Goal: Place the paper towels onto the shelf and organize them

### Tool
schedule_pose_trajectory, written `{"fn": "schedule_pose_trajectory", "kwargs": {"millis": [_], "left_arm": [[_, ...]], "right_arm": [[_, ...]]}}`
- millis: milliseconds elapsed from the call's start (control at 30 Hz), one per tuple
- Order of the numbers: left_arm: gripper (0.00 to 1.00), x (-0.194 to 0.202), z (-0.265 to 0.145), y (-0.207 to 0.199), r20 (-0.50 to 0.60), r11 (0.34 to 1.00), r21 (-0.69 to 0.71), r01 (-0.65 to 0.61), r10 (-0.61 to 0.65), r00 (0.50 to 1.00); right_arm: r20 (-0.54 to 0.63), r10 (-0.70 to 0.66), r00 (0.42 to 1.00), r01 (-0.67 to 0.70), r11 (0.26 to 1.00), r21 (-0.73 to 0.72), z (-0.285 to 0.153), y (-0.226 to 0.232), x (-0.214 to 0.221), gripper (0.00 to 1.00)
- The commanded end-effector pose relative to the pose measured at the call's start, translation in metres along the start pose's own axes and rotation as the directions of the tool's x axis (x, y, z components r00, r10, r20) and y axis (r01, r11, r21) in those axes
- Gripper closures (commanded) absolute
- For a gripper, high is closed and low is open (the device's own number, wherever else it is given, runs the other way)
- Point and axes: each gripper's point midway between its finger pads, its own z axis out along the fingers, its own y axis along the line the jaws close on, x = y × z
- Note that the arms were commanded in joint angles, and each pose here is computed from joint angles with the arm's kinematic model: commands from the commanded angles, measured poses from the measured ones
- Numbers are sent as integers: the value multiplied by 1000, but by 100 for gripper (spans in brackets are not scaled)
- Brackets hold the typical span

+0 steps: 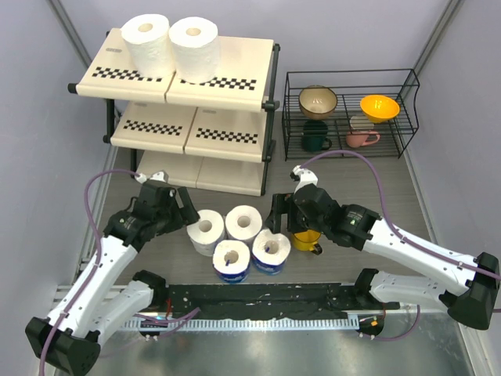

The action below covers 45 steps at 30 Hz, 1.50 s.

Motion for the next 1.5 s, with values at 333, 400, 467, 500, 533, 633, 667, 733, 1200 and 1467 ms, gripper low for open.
{"fn": "schedule_pose_trajectory", "kwargs": {"millis": [333, 400, 467, 500, 533, 633, 667, 733, 1200, 1467], "left_arm": [[17, 14, 20, -3, -25, 1000, -15, -13, 13, 1000], [17, 18, 23, -2, -33, 1000, -20, -17, 17, 999], [17, 20, 25, -1, -34, 999, -30, -21, 20, 999], [17, 20, 26, 0, -32, 999, -34, -19, 17, 999], [17, 21, 28, 1, -35, 999, -42, -22, 21, 999], [19, 23, 32, 5, -35, 998, -63, -26, 24, 999], [19, 24, 33, 5, -36, 998, -64, -28, 26, 999], [21, 26, 36, 7, -40, 997, -75, -31, 28, 999], [33, 26, 45, -1, -32, 996, -79, -48, 46, 998], [31, 23, 37, -3, -22, 996, -70, -55, 53, 998]], "right_arm": [[76, 18, 997, -16, 1000, -26, -6, 6, -15, 11], [74, 17, 997, -15, 1000, -24, -5, 6, -15, 11], [74, 15, 997, -14, 1000, -24, -5, 6, -15, 11], [71, 15, 997, -13, 1000, -23, -5, 5, -14, 11], [74, 15, 997, -14, 1000, -24, -6, 6, -15, 11], [76, 18, 997, -16, 1000, -21, -6, 4, -15, 11], [75, 15, 997, -14, 1000, -23, -6, 4, -14, 11], [77, 16, 997, -14, 1000, -23, -7, 4, -14, 11], [87, 24, 996, -23, 1000, -16, -12, -2, -12, 11], [80, 24, 996, -23, 1000, -14, -11, -2, -11, 11]]}}
